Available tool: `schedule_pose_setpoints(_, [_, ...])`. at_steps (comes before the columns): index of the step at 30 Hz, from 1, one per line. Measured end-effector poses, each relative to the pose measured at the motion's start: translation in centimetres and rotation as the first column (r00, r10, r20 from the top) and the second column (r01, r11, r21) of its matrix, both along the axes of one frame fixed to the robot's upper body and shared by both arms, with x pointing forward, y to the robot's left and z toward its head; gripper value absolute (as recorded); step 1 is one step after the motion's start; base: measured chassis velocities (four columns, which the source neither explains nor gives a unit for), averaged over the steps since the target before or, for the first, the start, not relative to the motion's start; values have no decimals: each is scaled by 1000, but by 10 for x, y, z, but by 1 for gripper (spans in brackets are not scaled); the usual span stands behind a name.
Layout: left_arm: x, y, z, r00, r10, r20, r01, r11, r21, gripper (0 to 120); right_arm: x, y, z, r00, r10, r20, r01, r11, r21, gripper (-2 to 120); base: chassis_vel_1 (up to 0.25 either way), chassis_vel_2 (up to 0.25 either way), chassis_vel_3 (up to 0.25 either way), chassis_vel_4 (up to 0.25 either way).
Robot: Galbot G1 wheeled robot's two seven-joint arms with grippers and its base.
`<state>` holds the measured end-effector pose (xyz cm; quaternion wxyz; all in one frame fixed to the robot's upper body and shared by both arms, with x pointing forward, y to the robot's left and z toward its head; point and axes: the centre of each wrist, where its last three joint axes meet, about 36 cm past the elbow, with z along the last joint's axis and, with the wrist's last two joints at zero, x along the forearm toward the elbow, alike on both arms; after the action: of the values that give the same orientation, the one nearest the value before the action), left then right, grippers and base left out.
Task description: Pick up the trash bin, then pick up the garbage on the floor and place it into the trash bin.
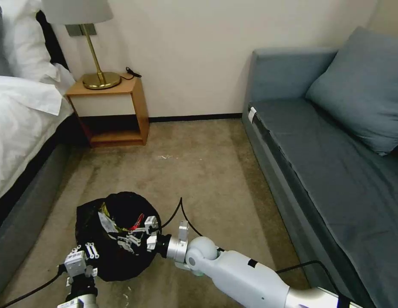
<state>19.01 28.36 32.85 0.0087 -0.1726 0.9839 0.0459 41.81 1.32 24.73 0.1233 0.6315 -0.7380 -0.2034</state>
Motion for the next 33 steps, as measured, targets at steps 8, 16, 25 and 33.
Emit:
schedule_pose_setpoints(8, [1,0,2,1000,-13,6,13,1000,2,5,3,-15,-9,998,-36,47,38,998,-58,7,0,0,0,0])
schedule_pose_setpoints(16, [2,-1,-2,1000,-18,-4,18,1000,12,5,8,-29,-8,996,-52,66,57,996,-67,33,0,0,0,0])
schedule_pose_setpoints(25, [3,0,-6,1000,-12,-9,12,1000,13,5,15,-44,-2,993,-79,86,85,995,-58,68,0,0,0,0])
schedule_pose_setpoints(33, [3,1,-8,1000,-7,-10,7,1000,12,5,14,-54,-5,991,-98,92,104,993,-57,94,0,0,0,0])
